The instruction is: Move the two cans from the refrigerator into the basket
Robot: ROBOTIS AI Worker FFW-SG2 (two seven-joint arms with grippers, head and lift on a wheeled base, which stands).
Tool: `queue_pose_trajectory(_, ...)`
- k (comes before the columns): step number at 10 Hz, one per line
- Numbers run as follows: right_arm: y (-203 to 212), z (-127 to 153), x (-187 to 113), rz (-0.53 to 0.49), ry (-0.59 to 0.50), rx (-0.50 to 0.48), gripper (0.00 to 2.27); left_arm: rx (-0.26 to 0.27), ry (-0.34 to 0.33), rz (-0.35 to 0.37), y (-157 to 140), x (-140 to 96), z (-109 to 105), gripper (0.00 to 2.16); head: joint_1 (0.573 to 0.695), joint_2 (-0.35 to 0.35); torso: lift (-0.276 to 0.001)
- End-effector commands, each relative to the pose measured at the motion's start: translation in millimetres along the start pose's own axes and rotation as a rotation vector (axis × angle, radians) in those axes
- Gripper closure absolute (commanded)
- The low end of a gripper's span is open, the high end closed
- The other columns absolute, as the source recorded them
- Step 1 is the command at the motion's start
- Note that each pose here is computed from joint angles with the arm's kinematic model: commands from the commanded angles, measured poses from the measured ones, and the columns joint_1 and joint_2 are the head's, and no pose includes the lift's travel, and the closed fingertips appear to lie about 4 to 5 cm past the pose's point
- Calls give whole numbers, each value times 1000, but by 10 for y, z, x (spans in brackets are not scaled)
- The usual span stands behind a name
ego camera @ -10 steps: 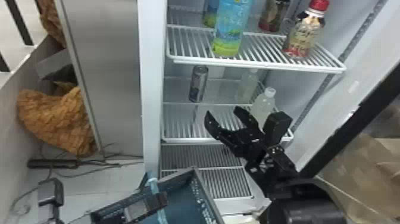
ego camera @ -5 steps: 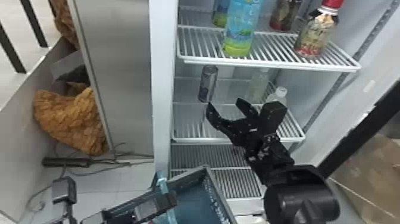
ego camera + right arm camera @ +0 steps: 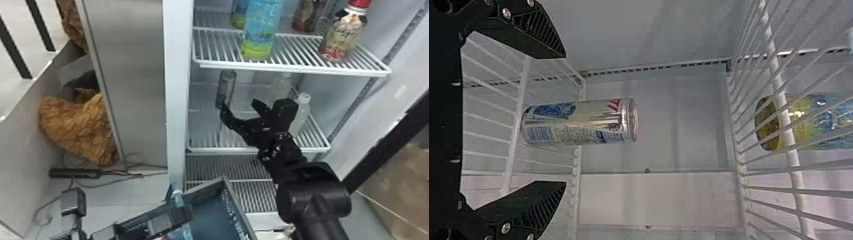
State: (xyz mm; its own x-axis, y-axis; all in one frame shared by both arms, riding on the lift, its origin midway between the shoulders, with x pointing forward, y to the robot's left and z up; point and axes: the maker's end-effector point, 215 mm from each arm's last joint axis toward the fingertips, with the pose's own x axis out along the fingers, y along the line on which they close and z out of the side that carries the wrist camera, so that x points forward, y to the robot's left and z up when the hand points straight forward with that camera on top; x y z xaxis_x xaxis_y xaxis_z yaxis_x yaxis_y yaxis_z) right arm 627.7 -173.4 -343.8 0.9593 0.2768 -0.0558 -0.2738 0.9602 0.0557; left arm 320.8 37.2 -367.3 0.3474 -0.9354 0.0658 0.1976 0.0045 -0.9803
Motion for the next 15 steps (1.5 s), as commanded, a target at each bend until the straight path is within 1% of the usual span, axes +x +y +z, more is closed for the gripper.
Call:
queue_pose_trajectory(1, -11, 36, 132, -3, -2, -4, 136, 0, 0, 1, 3, -2, 8, 1210, 695, -160, -219)
queue_pose_trajectory(3, -25, 10, 280, -17, 9, 2, 139, 0, 4, 2, 9, 8, 2, 1210, 695, -153, -219)
queue_pose_trajectory(9, -117, -47, 592, -60, 45, -32, 139, 0, 4, 2, 12, 4, 19, 1210, 695, -145, -219)
queue_pose_trajectory(12, -33, -1, 807, -53, 64, -68, 136, 4, 6, -1, -2, 17, 32, 1210, 695, -140, -219)
queue_pose_trajectory(15, -48, -40, 928, -69, 98, -100, 136, 3, 6, 3, 16, 12, 37, 1210, 695, -123, -219)
